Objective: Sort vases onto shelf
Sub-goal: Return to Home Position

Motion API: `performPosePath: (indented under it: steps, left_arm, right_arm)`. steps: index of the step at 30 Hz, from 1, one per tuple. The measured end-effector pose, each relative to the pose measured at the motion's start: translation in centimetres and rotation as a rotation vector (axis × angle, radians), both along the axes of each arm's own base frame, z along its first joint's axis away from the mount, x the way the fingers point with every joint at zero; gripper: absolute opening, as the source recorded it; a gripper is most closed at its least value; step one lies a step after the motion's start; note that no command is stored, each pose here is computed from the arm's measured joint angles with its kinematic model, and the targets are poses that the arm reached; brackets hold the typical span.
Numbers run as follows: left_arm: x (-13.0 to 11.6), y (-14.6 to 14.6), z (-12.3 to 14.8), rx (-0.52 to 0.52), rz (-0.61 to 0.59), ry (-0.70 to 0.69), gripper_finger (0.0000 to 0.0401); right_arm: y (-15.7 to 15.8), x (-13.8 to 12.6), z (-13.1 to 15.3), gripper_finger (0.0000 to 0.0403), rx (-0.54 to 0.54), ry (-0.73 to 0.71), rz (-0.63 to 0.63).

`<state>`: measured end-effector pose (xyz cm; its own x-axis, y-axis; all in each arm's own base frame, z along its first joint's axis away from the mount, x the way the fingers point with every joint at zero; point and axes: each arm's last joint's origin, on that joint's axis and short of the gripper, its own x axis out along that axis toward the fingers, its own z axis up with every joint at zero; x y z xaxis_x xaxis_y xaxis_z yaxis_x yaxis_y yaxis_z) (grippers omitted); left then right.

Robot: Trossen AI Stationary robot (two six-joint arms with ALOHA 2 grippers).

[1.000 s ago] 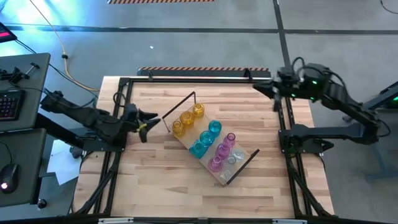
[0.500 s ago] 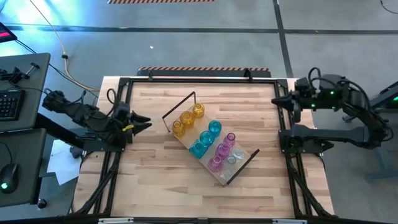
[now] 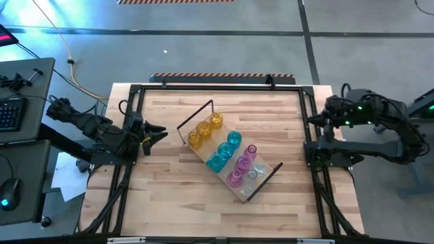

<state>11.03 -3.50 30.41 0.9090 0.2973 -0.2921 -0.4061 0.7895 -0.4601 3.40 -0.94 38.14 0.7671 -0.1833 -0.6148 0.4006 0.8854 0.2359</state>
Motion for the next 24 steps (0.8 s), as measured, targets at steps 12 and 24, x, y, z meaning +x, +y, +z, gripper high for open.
performPosePath:
  steps: [12,24]
  left_arm:
    - [0.4,-0.1,-0.5,0.068,0.025,0.055,0.0142]
    - [1.5,-0.7,-1.0,0.285,-0.039,0.159,0.0142]
  right_arm:
    - [1.8,-5.6,-0.3,0.0,-0.074,-0.193,-0.037]
    - [3.2,-9.0,-1.2,0.0,-0.065,-0.338,-0.008]
